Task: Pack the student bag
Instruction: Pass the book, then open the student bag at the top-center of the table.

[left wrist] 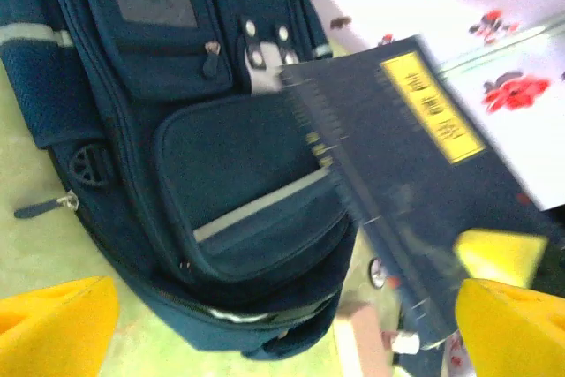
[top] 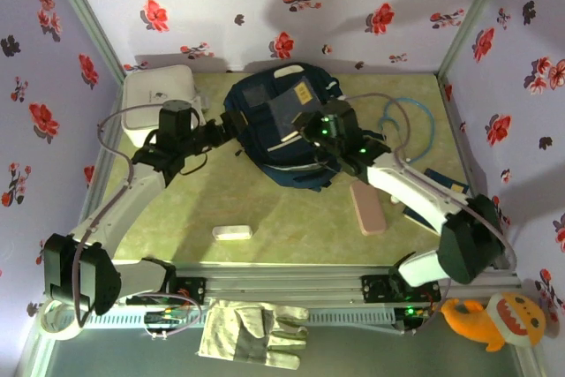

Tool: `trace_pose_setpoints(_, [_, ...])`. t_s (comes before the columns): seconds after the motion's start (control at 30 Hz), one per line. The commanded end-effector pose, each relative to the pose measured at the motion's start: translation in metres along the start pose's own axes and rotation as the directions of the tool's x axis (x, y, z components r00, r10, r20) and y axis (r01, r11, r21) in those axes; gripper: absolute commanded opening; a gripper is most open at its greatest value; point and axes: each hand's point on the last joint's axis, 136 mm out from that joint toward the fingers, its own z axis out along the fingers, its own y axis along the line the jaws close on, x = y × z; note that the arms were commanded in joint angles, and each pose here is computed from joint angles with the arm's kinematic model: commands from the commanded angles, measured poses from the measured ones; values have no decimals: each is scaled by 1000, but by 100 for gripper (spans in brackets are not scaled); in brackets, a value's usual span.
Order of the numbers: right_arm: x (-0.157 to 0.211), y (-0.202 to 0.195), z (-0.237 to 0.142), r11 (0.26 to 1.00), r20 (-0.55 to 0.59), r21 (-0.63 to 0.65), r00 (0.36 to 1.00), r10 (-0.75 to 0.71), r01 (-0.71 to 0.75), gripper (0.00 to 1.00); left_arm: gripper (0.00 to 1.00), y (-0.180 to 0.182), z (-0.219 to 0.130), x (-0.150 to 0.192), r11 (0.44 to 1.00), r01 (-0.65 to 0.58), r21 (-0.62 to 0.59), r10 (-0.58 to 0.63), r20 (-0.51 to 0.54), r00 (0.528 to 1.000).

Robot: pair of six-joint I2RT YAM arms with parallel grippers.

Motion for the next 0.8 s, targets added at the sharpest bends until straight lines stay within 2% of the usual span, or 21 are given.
trace_pose_setpoints(0.0, [-24, -31, -30, 988, 65, 130, 994, -89, 80, 8, 100, -4, 5, 17, 969, -246, -32, 243, -80, 967])
trace_pose_setpoints(0.17, [-49, -53, -62, 968, 101, 220, 984, -146, 121, 8, 100, -31, 35, 27, 910, -414, 22, 413, -118, 903])
trace_pose_setpoints(0.27, [-65, -70, -76, 959, 131, 260, 980, -148, 110, 8, 100, -43, 60, 39, 857, -514, 35, 512, -168, 843])
trace_pose_setpoints(0.37, [-80, -84, -89, 953, 161, 289, 977, -141, 90, 8, 99, -53, 84, 53, 781, -624, 40, 614, -239, 753])
trace_pose_setpoints(0.47, [-91, -94, -101, 941, 187, 326, 970, -156, 88, 8, 99, -60, 109, 69, 684, -727, 49, 705, -301, 643])
trace_pose_setpoints(0.53, [-94, -100, -107, 933, 198, 347, 965, -169, 92, 8, 98, -63, 126, 79, 605, -794, 66, 762, -336, 553])
trace_pose_setpoints(0.63, [-96, -106, -111, 926, 203, 367, 964, -171, 87, 8, 93, -61, 151, 91, 531, -843, 86, 796, -392, 461])
trace_pose_setpoints(0.77, [-97, -113, -114, 919, 204, 385, 964, -172, 83, 8, 84, -56, 182, 102, 496, -862, 107, 799, -445, 404])
